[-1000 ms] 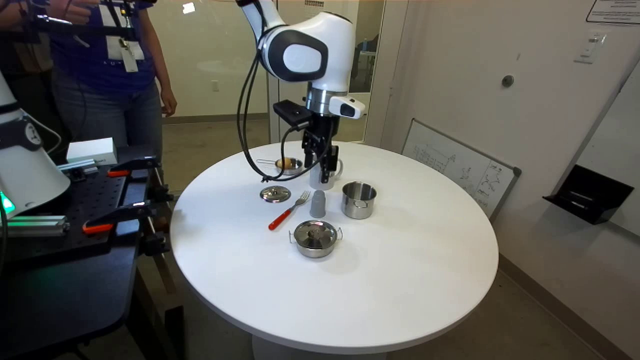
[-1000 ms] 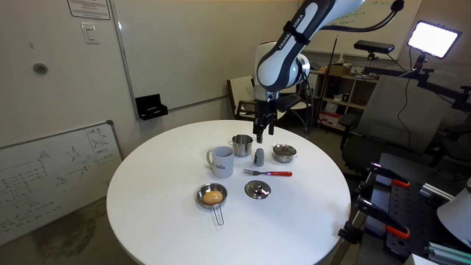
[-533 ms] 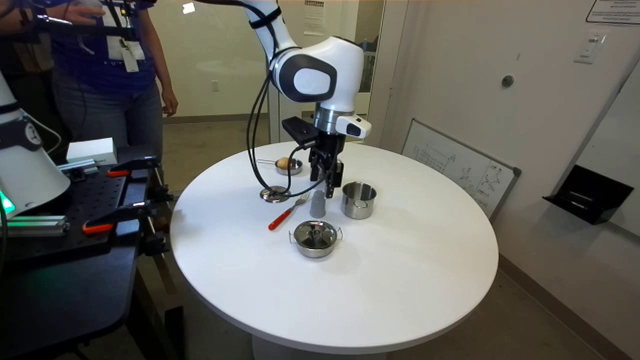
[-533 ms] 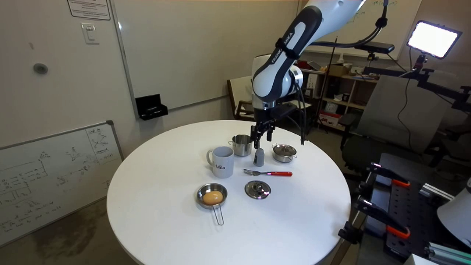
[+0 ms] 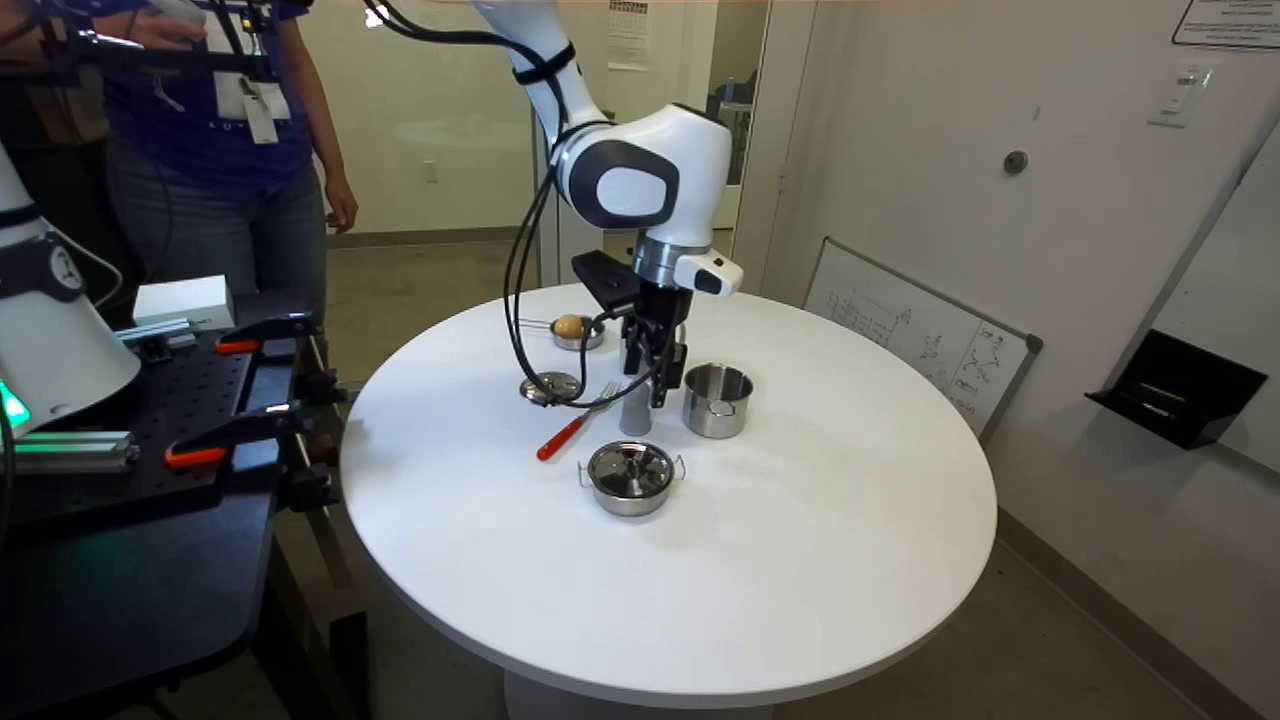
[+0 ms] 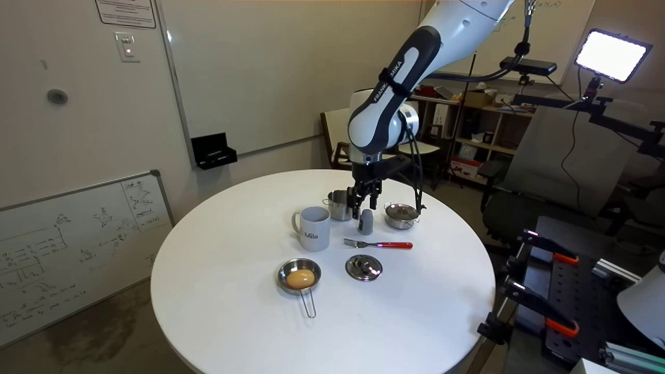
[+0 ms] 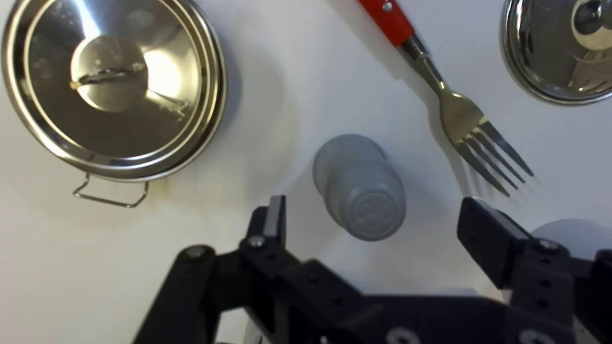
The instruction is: Put the salt and pepper shaker in the mug
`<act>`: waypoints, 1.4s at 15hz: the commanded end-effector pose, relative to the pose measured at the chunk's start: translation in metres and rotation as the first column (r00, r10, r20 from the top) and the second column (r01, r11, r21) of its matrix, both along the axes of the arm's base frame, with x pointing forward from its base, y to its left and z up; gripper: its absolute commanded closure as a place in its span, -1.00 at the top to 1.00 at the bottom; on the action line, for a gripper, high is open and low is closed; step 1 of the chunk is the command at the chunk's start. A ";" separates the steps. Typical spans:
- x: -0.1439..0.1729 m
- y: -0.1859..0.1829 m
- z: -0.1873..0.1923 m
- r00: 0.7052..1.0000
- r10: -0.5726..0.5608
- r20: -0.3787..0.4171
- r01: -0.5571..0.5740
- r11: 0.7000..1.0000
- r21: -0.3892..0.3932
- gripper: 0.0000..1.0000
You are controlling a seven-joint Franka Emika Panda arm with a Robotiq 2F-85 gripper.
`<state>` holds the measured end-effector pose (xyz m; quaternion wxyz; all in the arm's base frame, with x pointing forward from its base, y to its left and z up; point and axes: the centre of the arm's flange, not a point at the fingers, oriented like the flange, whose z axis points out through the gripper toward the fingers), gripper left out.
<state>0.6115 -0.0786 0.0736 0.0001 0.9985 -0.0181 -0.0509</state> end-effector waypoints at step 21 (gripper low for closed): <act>0.032 0.043 0.091 0.991 0.132 0.030 -0.133 0.991 0.019 -0.67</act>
